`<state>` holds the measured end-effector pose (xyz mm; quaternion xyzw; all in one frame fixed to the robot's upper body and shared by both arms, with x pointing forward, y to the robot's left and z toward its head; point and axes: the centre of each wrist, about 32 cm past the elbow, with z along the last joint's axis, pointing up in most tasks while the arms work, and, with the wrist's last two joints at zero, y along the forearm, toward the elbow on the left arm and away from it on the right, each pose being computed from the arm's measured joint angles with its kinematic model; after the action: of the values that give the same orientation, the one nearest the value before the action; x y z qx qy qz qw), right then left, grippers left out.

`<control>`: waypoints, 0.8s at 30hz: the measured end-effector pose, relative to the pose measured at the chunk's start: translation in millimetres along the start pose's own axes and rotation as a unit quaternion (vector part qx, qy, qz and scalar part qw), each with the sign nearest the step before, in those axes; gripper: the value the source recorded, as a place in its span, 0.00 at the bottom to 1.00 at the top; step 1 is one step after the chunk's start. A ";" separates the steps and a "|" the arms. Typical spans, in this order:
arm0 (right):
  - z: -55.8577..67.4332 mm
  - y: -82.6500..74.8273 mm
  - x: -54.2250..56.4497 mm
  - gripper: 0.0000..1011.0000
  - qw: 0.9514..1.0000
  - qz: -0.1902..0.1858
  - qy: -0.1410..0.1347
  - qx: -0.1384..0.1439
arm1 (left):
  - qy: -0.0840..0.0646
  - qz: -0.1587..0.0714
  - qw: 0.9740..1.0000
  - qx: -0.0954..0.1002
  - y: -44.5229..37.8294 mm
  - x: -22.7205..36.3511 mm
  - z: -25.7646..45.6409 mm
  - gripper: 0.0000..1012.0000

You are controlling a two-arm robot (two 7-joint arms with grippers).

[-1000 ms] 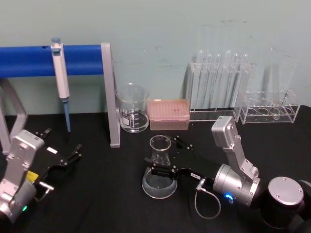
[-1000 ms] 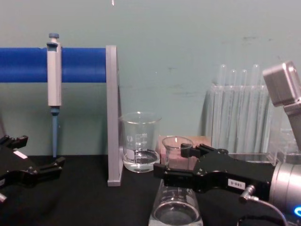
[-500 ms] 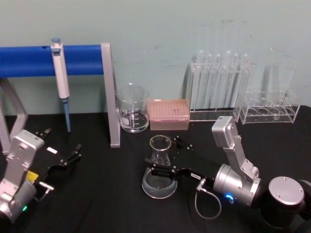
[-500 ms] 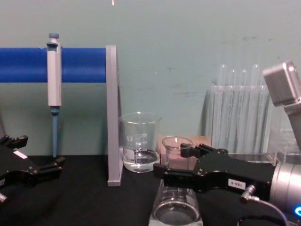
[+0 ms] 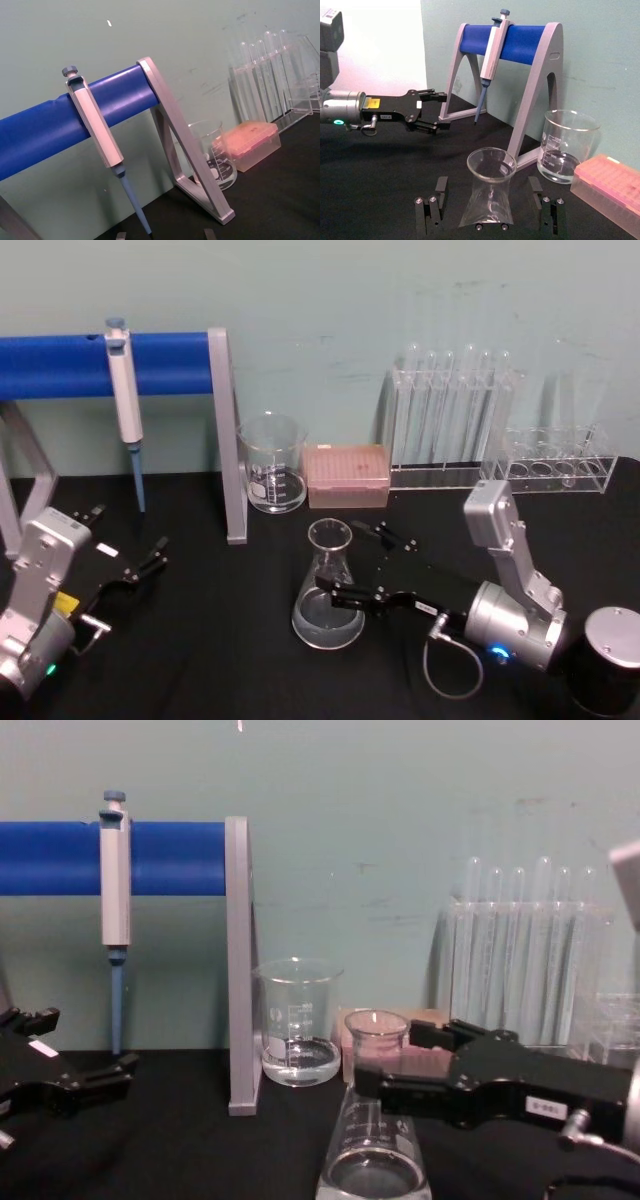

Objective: Grasp the erlenmeyer flask with one hand, shake it three times, then place it back.

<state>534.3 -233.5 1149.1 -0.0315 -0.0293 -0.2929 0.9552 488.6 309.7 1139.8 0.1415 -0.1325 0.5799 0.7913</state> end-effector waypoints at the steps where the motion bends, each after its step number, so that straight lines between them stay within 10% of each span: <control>1: 1.0 -3.5 -0.4 0.99 1.000 0.000 0.000 -0.002 | 0.000 0.000 1.000 0.000 0.0 0.0 0.0 0.99; 24: 3.0 -49.1 12.8 0.99 0.990 -0.138 0.008 -0.017 | 0.000 0.000 1.000 0.000 0.0 0.0 0.0 0.99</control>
<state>517.3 -281.0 1155.1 -0.0405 -0.0207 -0.4229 0.9050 488.6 309.7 1139.8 0.1415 -0.1325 0.5799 0.7913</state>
